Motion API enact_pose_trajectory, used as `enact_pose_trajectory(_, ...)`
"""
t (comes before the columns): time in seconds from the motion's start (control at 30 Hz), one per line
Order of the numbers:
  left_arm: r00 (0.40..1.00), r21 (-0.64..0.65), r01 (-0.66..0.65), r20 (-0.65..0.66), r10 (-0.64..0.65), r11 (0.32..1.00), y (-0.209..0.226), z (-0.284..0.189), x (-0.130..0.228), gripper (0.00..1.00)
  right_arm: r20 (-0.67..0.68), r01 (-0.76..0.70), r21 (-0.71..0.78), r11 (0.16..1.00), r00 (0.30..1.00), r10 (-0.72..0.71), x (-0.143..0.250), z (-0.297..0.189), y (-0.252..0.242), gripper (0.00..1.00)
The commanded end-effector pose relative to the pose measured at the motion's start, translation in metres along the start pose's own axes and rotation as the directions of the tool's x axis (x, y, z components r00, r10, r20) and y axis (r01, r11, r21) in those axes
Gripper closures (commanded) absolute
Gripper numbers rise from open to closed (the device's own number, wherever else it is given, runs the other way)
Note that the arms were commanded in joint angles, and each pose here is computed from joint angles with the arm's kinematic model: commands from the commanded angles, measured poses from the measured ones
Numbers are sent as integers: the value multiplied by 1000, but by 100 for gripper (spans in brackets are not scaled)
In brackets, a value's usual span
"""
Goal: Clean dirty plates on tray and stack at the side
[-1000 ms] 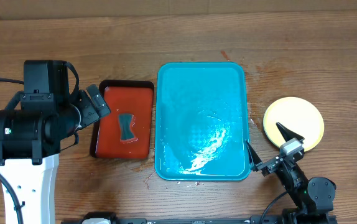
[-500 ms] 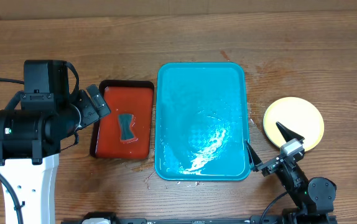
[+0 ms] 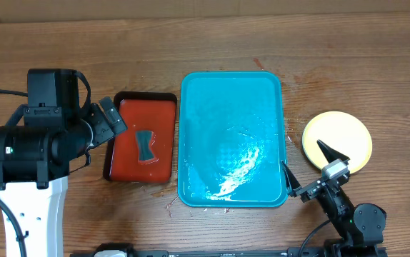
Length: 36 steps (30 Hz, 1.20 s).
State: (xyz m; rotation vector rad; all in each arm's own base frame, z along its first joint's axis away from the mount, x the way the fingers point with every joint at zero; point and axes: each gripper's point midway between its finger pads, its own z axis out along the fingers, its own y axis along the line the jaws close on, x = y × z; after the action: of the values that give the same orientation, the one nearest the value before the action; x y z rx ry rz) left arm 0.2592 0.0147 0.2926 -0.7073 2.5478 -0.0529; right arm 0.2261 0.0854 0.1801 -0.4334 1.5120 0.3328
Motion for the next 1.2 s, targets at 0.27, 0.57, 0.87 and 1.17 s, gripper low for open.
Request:
enact_pose_trajectory(0.27, 995, 14, 3, 95, -4, 1000, 13, -22, 7, 0, 1, -2, 2, 1000, 1000, 2, 2, 0, 0, 0)
enact_pose_trajectory(0.57, 811, 308, -392, 561, 167, 867, -45, -28, -11, 0, 1, -2, 2, 1000, 1000, 2, 2, 0, 0, 0)
enact_pose_trajectory(0.87, 632, 273, -523, 759, 153, 807, -26, -13, 36, 0, 1, -2, 2, 1000, 1000, 2, 2, 0, 0, 0)
enact_pose_trajectory(1.17, 496, 226, -551, 863, 98, 803, -6, 5, 66, 0, 1, -2, 2, 1000, 1000, 2, 2, 0, 0, 0)
